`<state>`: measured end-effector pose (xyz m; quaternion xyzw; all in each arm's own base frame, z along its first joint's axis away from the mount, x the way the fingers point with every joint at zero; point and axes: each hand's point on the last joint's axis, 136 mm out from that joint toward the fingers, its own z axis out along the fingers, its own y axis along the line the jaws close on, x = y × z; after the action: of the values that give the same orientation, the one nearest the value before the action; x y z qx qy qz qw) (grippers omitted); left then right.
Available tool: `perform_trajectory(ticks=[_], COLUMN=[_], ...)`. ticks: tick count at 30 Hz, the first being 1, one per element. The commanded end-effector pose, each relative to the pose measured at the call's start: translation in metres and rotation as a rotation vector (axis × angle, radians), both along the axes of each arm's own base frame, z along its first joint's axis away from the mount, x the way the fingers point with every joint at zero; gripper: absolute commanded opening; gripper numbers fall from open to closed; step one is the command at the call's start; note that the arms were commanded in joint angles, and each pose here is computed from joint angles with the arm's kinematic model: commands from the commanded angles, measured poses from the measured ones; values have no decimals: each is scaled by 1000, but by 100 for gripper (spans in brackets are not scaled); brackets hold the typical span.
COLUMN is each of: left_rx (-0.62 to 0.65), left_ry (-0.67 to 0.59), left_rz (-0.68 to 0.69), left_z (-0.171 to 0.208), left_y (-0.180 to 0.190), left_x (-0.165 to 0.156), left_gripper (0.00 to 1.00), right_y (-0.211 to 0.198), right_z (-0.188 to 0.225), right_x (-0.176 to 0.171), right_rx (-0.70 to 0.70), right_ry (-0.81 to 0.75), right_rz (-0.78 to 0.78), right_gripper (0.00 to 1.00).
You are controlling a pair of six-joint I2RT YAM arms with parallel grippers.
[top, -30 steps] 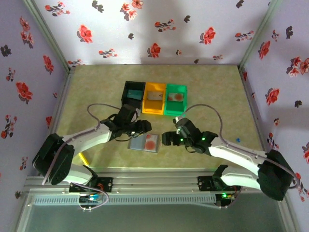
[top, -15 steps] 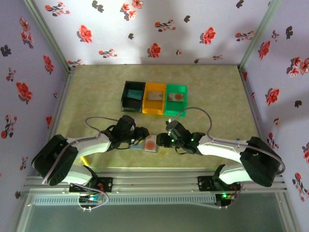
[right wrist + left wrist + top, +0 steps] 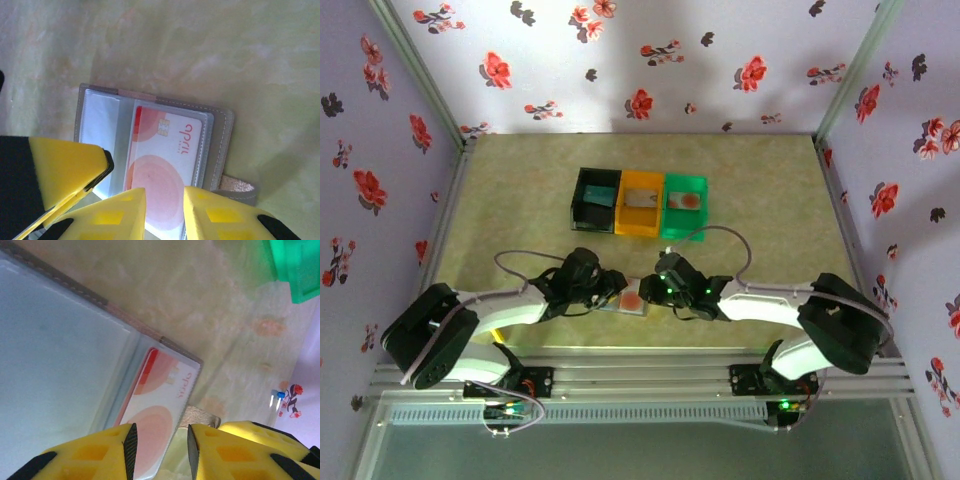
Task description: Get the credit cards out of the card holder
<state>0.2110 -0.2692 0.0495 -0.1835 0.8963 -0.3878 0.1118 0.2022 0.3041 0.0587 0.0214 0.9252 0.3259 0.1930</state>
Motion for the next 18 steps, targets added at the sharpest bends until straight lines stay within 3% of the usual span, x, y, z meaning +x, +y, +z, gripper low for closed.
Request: perform_trajectory(ticks=[1, 18], left_rx=[3, -10], left_ry=[0, 16], left_rz=[23, 32], left_z=[-2, -6], left_y=[2, -1], left_x=[-2, -4], left_gripper=[35, 34], right_y=[11, 8], right_z=[8, -7], right_x=[7, 10], right_rx=[35, -7], right_ry=[-15, -21], right_rz=[-25, -22], right_gripper=[27, 25])
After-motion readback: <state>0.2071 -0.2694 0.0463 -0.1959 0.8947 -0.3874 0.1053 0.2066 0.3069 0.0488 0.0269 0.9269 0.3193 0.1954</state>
